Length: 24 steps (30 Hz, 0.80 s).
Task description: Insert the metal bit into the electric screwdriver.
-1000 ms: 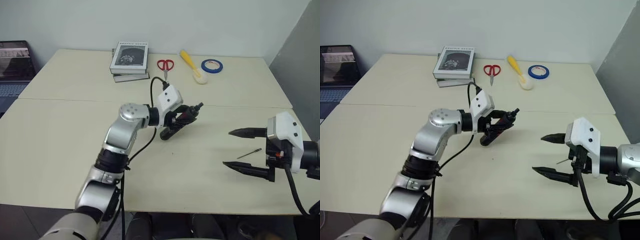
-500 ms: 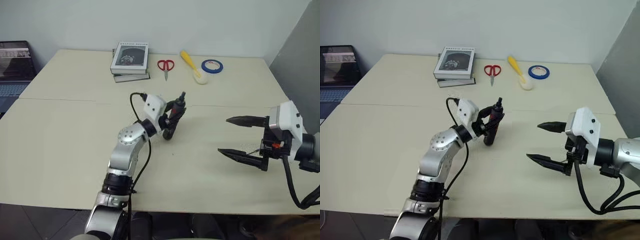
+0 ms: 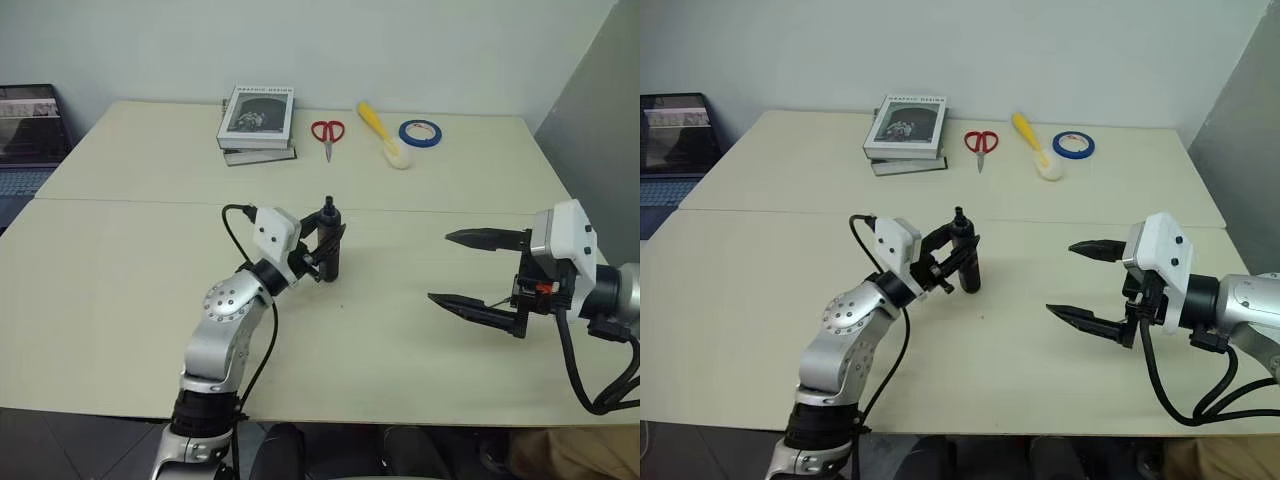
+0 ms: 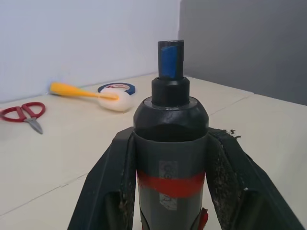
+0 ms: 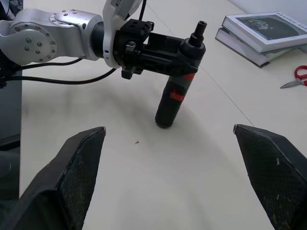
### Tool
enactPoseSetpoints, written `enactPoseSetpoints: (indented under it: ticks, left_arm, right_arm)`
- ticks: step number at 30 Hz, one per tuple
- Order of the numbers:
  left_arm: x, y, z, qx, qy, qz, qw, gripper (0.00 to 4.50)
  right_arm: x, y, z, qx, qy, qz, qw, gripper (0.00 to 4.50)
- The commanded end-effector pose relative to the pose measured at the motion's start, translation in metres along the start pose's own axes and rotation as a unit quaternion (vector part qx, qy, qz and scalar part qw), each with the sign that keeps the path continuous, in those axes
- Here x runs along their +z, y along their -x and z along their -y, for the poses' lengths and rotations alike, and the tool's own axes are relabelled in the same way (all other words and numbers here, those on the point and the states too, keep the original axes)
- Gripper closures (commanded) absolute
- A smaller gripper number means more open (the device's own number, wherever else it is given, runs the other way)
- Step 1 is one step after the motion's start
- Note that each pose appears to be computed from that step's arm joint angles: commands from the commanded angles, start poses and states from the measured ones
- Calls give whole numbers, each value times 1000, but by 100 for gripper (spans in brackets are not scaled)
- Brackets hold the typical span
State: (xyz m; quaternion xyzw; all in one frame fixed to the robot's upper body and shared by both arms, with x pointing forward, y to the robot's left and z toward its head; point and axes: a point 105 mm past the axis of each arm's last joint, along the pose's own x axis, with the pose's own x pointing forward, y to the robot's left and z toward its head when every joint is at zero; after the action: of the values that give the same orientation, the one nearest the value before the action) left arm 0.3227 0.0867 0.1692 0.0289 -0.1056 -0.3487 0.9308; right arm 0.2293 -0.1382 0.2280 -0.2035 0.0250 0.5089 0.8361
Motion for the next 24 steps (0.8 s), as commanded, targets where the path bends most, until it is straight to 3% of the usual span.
enactPoseSetpoints:
  ticks: [1, 24]
  left_arm:
    - [-3, 7, -6, 18, -3, -17, 1000, 286]
    - [25, 7, -2, -10, -38, 24, 999, 286]
  right_arm:
    - [6, -1, 2, 1, 22, 12, 1000, 0]
    - [-1, -3, 10, 0, 53, 6, 999, 0]
